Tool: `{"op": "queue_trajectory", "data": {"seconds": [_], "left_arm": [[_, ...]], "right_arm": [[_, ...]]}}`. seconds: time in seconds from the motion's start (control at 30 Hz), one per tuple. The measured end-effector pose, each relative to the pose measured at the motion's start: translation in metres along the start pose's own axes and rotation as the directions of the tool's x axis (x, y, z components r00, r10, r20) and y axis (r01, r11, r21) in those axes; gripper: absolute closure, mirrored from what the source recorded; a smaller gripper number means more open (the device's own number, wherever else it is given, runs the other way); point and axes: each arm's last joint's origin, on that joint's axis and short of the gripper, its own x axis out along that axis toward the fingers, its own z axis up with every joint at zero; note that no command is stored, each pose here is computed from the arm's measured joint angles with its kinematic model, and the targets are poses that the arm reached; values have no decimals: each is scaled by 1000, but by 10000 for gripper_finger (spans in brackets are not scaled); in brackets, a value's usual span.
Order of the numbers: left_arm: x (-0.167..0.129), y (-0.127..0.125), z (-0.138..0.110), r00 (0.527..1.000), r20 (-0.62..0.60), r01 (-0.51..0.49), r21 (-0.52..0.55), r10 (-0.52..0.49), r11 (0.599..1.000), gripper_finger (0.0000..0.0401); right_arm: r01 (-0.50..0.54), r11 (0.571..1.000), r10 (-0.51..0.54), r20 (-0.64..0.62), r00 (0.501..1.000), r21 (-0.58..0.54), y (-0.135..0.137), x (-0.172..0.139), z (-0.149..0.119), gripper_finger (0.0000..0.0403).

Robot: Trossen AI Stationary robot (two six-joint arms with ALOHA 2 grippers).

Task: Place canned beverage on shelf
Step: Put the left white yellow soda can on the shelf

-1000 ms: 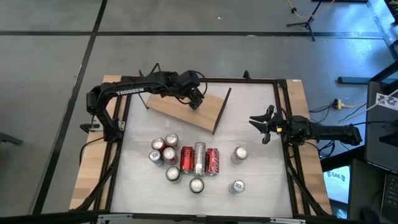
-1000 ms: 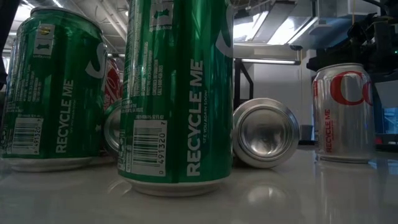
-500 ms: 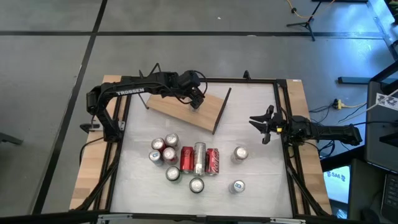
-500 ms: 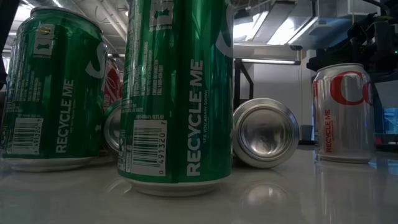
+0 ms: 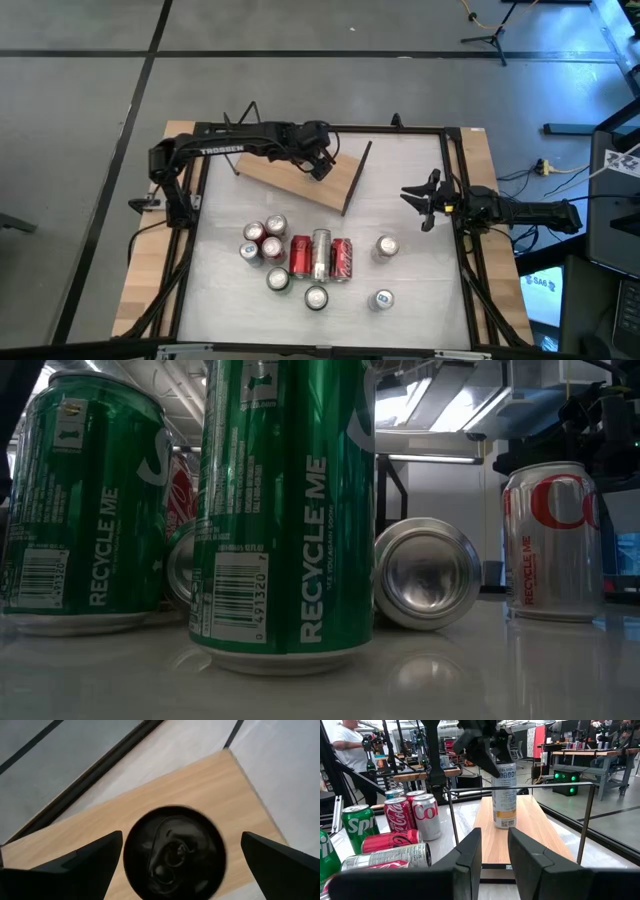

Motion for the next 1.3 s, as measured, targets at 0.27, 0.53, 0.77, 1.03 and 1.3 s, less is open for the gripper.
{"op": "queue_trajectory", "data": {"seconds": [0.27,0.53,0.77,1.03,1.3], "left_arm": [[-1,-1,0,999,26,-35,4,35,999,40],[-1,-1,0,999,17,-34,13,33,999,118],[-1,-2,0,1000,7,1,36,-1,999,164],[-1,-1,2,998,-2,65,200,-66,978,160],[3,6,10,962,-48,263,431,-269,863,160]], "right_arm": [[-1,1000,1,-3,1000,-1,0,0,0,310],[-1,1000,1,-4,1000,-1,0,0,0,310],[-1,1000,1,-5,1000,-1,0,0,0,310],[-1,1000,1,-5,1000,-1,0,0,-1,310],[-1,1000,1,-6,1000,-1,0,0,-1,310]]}}
